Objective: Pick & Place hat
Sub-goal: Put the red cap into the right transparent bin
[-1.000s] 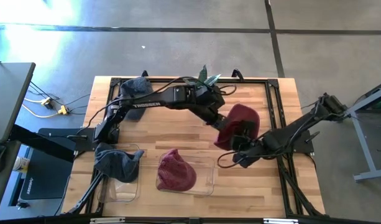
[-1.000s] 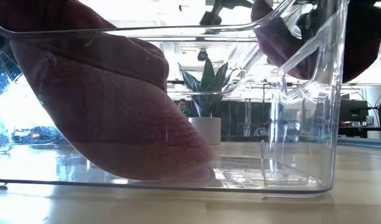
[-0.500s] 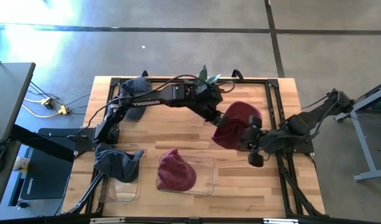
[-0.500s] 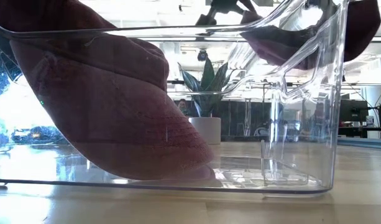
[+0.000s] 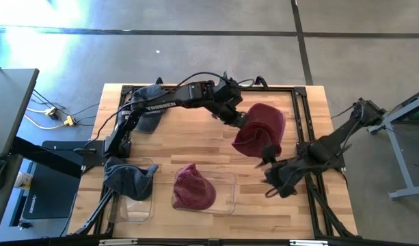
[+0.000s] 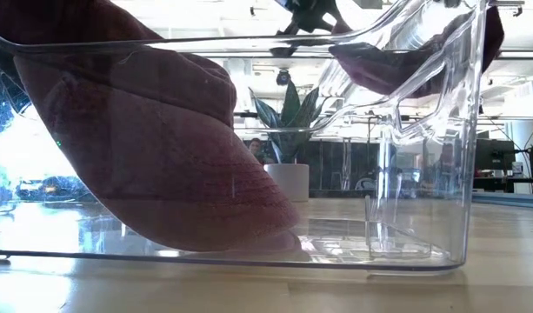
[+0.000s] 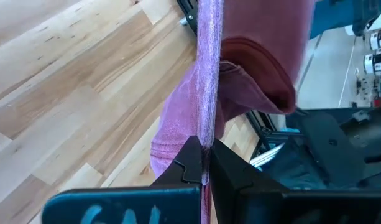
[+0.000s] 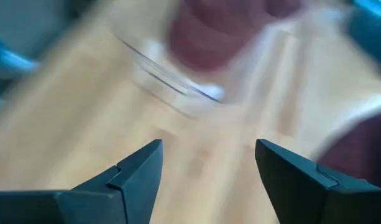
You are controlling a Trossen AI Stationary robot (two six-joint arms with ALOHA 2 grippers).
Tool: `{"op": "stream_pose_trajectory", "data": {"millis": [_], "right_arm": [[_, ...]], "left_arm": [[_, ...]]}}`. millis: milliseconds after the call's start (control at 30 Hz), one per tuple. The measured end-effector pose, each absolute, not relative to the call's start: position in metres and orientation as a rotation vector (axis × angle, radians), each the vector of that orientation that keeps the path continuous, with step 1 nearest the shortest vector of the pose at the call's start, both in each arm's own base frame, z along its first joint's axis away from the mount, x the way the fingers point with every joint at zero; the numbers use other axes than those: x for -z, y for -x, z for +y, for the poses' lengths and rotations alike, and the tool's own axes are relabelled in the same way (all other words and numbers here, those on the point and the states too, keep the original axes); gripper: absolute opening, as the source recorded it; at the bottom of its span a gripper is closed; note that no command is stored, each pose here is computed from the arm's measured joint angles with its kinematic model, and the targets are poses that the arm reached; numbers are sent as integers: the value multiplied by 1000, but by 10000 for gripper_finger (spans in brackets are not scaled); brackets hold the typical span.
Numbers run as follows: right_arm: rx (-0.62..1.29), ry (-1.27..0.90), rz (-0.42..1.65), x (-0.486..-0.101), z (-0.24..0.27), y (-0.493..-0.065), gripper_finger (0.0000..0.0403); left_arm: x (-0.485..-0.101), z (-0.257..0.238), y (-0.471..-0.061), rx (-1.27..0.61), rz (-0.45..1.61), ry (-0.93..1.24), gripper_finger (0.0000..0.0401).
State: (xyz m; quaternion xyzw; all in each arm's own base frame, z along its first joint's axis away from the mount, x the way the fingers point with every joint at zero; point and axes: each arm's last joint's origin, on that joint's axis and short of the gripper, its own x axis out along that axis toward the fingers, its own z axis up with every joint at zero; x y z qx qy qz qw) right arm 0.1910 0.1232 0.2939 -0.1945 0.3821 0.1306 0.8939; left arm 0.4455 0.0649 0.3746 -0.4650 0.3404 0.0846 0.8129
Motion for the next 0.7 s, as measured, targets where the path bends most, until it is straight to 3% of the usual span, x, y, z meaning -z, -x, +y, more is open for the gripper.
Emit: {"op": "stream_pose_trajectory", "data": {"millis": [233, 700], "right_arm": [[25, 756, 908, -268, 123, -196, 257], [287, 1127, 1031, -210, 103, -185, 251]], "left_arm": [[-375, 67, -445, -150, 738, 1018, 0], [-375, 66, -445, -132, 745, 1025, 0]]}}
